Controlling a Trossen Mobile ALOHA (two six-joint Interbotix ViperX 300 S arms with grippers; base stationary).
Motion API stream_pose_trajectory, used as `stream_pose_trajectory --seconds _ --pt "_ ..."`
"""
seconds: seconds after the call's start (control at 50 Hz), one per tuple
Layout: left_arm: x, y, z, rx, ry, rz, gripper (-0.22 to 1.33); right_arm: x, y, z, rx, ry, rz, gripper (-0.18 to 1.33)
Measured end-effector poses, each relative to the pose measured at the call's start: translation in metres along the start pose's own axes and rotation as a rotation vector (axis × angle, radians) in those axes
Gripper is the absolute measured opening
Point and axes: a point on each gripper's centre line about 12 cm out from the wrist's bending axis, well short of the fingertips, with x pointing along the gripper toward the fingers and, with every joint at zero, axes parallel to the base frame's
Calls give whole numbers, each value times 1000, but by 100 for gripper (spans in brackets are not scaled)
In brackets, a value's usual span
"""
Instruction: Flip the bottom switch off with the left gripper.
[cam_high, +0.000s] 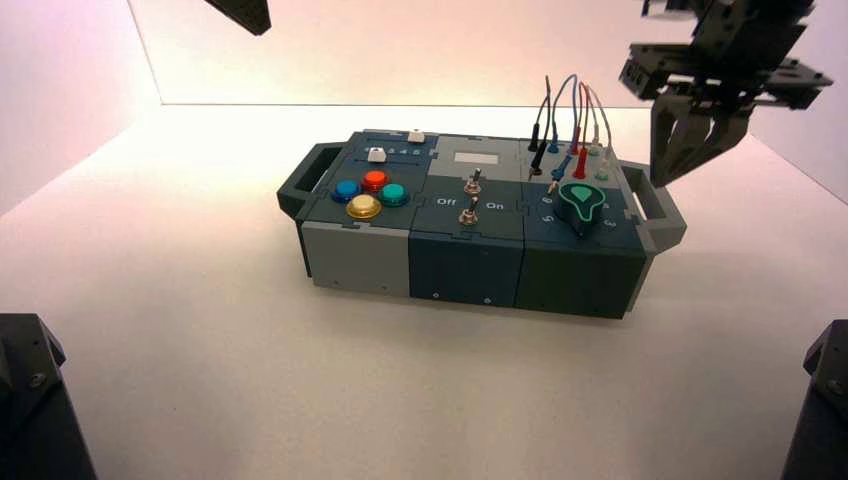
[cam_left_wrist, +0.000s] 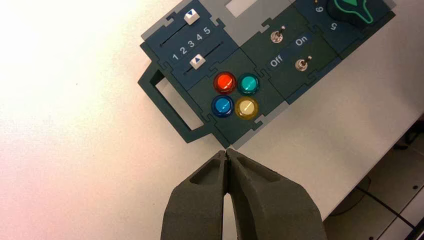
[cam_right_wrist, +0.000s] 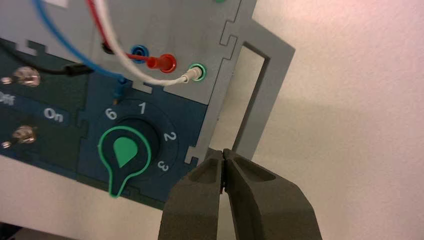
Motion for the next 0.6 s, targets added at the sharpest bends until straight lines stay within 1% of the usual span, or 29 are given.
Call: stream_pose_trajectory --seconds 0.12,0.24,0.36,0.44,0.6 --pt "5 1 1 0 11 -2 -17 3 0 0 -2 15 -3 -14" --pt "13 0 3 5 24 -7 -16 3 0 3 0 10 -3 -14" --pt "21 -2 4 16 38 -16 -17 12 -1 2 2 36 -6 -14" --pt "27 -4 5 23 51 -24 -17 21 -2 1 6 73 -11 -14" --pt "30 -5 8 34 60 -29 -17 31 -2 2 16 108 -10 -15"
